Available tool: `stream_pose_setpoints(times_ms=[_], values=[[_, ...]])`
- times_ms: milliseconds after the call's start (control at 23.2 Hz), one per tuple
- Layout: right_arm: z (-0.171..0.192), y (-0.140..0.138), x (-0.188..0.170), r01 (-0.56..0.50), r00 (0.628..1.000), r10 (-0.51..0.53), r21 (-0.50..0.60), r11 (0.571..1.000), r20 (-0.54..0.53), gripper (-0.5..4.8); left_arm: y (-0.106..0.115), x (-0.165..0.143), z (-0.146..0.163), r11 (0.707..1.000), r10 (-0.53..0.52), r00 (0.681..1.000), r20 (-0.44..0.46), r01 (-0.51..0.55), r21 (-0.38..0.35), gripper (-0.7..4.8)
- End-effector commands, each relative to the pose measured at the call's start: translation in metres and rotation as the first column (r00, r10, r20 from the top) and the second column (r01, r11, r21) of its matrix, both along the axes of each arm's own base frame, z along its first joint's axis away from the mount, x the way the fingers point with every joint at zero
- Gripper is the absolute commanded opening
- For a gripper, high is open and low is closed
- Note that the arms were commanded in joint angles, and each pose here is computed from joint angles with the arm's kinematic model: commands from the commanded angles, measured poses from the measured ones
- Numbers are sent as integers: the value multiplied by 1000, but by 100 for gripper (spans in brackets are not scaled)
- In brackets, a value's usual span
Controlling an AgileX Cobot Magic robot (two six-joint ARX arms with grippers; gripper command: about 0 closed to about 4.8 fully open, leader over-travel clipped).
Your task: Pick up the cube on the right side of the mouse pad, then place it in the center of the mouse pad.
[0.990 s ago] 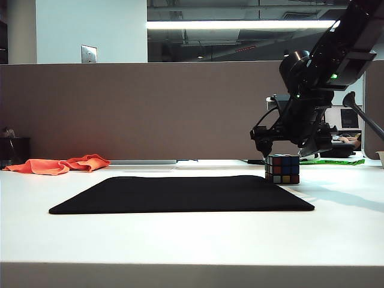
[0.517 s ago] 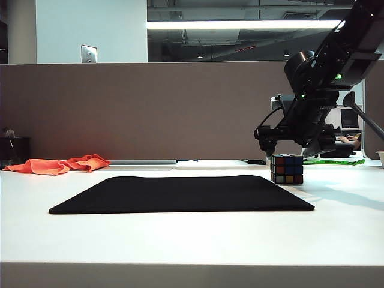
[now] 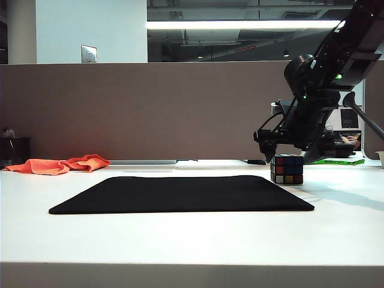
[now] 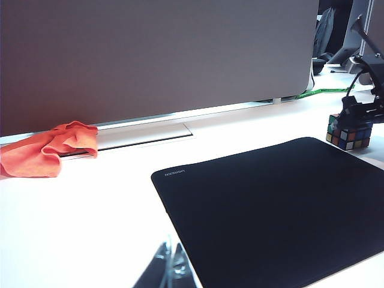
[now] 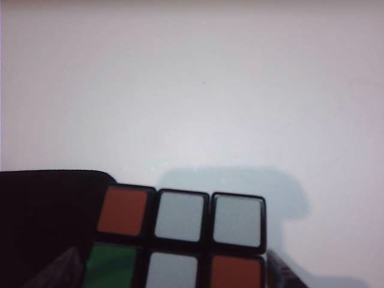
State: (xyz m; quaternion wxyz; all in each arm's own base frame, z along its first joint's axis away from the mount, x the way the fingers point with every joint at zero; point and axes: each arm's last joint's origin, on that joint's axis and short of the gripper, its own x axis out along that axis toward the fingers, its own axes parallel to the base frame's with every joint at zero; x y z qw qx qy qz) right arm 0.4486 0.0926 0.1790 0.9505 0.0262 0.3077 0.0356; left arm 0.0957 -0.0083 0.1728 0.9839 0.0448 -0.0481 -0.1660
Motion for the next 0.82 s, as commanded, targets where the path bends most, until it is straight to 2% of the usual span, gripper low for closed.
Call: stream_pose_setpoints(times_ms=[43, 215, 301, 603, 818], values=[[4, 1, 0, -2, 1000, 2, 9, 1000, 18, 387, 0, 0, 2, 1000, -3, 1000, 10, 3, 0, -6], [4, 1, 0, -2, 1000, 2, 8, 1000, 17, 317, 0, 0, 2, 1000, -3, 1000, 12, 3, 0, -6], [4, 1, 0, -3, 1000, 3, 8, 1000, 17, 304, 0, 0, 2, 1000, -3, 1000, 12, 3, 0, -6], [5, 2, 1, -2, 1000, 2, 10, 1000, 26, 304, 0, 0, 2, 1000, -3, 1000, 12, 3, 0, -6], [14, 2, 2, -5, 997, 3, 20, 1000, 74, 304, 0, 0, 2, 1000, -3, 1000, 13, 3, 0, -6]])
